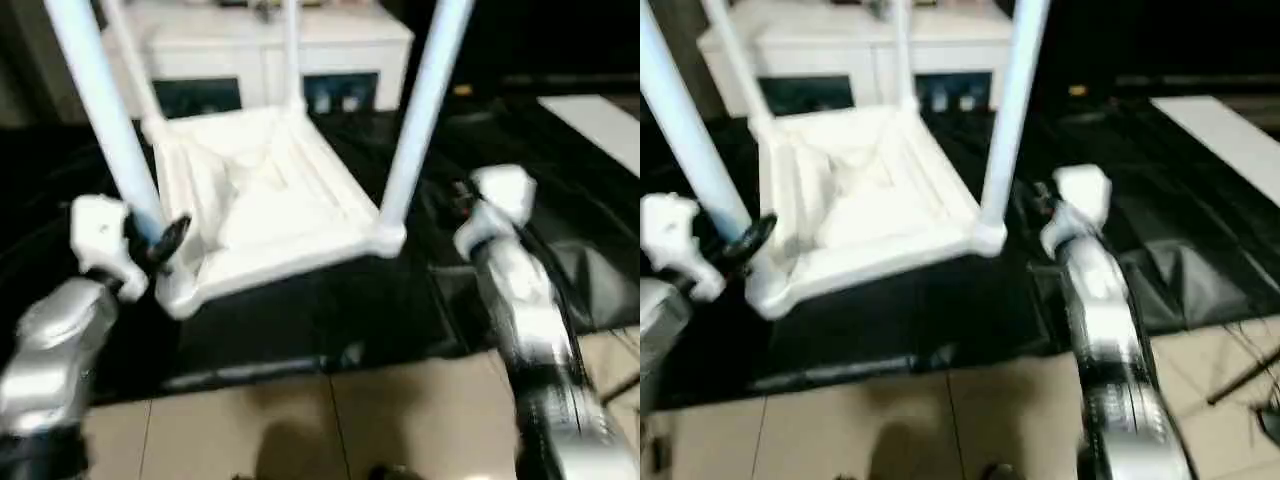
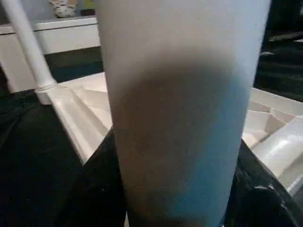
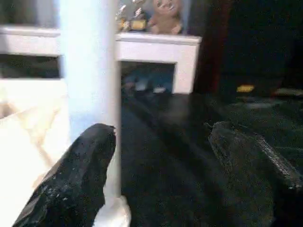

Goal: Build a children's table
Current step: Flip table

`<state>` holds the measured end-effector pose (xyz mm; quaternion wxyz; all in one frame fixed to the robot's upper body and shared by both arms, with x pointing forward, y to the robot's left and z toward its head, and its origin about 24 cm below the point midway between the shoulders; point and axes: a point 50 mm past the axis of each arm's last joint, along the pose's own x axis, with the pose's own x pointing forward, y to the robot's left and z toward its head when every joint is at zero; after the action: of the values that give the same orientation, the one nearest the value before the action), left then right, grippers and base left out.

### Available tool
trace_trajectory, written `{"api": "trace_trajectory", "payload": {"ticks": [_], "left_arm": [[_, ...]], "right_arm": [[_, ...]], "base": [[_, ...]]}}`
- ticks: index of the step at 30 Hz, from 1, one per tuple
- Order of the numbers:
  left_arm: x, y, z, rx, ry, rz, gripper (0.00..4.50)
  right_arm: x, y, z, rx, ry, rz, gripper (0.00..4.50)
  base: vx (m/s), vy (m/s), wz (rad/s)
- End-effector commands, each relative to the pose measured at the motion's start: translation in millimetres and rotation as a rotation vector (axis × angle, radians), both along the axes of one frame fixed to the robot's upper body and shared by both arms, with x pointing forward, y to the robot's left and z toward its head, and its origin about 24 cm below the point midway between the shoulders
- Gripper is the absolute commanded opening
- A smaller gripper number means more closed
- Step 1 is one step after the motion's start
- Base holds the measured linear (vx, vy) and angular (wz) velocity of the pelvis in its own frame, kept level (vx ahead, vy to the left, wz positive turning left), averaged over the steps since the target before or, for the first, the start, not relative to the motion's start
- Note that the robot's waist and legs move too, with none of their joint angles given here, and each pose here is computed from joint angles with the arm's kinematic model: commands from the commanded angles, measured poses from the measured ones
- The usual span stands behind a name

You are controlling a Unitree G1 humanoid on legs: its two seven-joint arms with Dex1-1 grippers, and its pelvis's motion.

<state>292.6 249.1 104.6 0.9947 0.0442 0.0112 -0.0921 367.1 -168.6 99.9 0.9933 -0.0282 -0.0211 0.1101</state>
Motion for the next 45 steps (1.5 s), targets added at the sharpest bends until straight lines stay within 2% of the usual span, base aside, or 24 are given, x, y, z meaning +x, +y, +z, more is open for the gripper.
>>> {"api": "trace_trajectory", "payload": {"ticks": [1, 5, 6, 8, 14, 20, 28, 31, 36, 38, 39, 41, 42, 43, 45], "left_arm": [[2.1, 2.4, 0.2, 0.032, -0.007, 0.035, 2.07], [2.2, 7.3, -4.3, 0.054, 0.013, 0.085, 1.97], [2.3, 7.9, -4.5, 0.056, 0.014, 0.091, 1.95], [3.1, 8.8, -5.0, 0.063, 0.014, 0.104, 1.95], [3.3, 7.2, -5.3, 0.087, 0.021, 0.065, 1.95], [3.2, 12.5, -3.3, 0.136, 0.024, 0.084, 1.95], [1.6, 14.4, -4.5, 0.154, 0.028, 0.1, 1.95], [1.5, 12.9, -6.0, 0.185, 0.025, 0.111, 1.95], [1.6, 6.4, -5.9, 0.203, 0.003, 0.098, 1.95], [0.8, 4.7, -5.2, 0.22, -0.007, 0.102, 1.95], [-0.9, 1.8, -5.9, 0.221, -0.009, 0.098, 1.95], [-2.7, -2.1, -6.8, 0.228, -0.007, 0.092, 1.95], [-2.7, -2.1, -6.8, 0.228, -0.007, 0.092, 1.95], [-4.6, -3.8, -9.1, 0.23, 0.003, 0.096, 1.95], [-5.5, -3.8, -12.0, 0.234, 0.01, 0.107, 1.95]], "right_arm": [[3.4, 0.4, -7.5, -0.003, 0.064, 0.024, 3.49], [12.6, 13.0, -8.1, -0.019, 0.109, 0.131, 3.27], [14.2, 15.9, -7.5, -0.017, 0.114, 0.154, 3.05], [18.6, 21.8, -5.5, -0.014, 0.125, 0.199, 2.94], [31.0, 23.0, 5.1, 0.008, 0.131, 0.181, 2.62], [35.4, 25.1, 11.7, 0.007, 0.122, 0.189, 2.0], [33.4, 30.7, 8.8, -0.001, 0.111, 0.245, 1.81], [33.1, 27.5, 11.1, 0.021, 0.077, 0.226, 1.73], [25.3, 18.2, 5.8, 0.046, 0.024, 0.195, 1.73], [16.4, 15.1, 0.4, 0.055, -0.006, 0.194, 1.73], [4.7, 11.7, -5.5, 0.069, -0.026, 0.174, 1.73], [-6.8, 8.2, -9.8, 0.077, -0.039, 0.148, 1.73], [-6.8, 8.2, -9.8, 0.077, -0.039, 0.148, 1.73], [-15.5, 6.2, -12.3, 0.081, -0.049, 0.12, 1.73], [-20.3, 4.7, -12.7, 0.111, -0.059, 0.082, 1.73]], "base": [[0.0, 0.0, 0.0], [-0.061, -0.015, -0.01], [0.023, -0.14, 0.08], [0.039, -0.164, -0.15], [0.024, -0.04, 0.06], [0.0, 0.0, 0.0], [0.0, 0.0, 0.0], [0.0, 0.0, 0.0], [0.0, 0.0, 0.0], [0.0, 0.0, 0.0], [0.0, 0.0, 0.0], [0.0, 0.0, 0.0], [0.0, 0.0, 0.0], [0.0, 0.0, 0.0], [0.0, 0.0, 0.0]]}}
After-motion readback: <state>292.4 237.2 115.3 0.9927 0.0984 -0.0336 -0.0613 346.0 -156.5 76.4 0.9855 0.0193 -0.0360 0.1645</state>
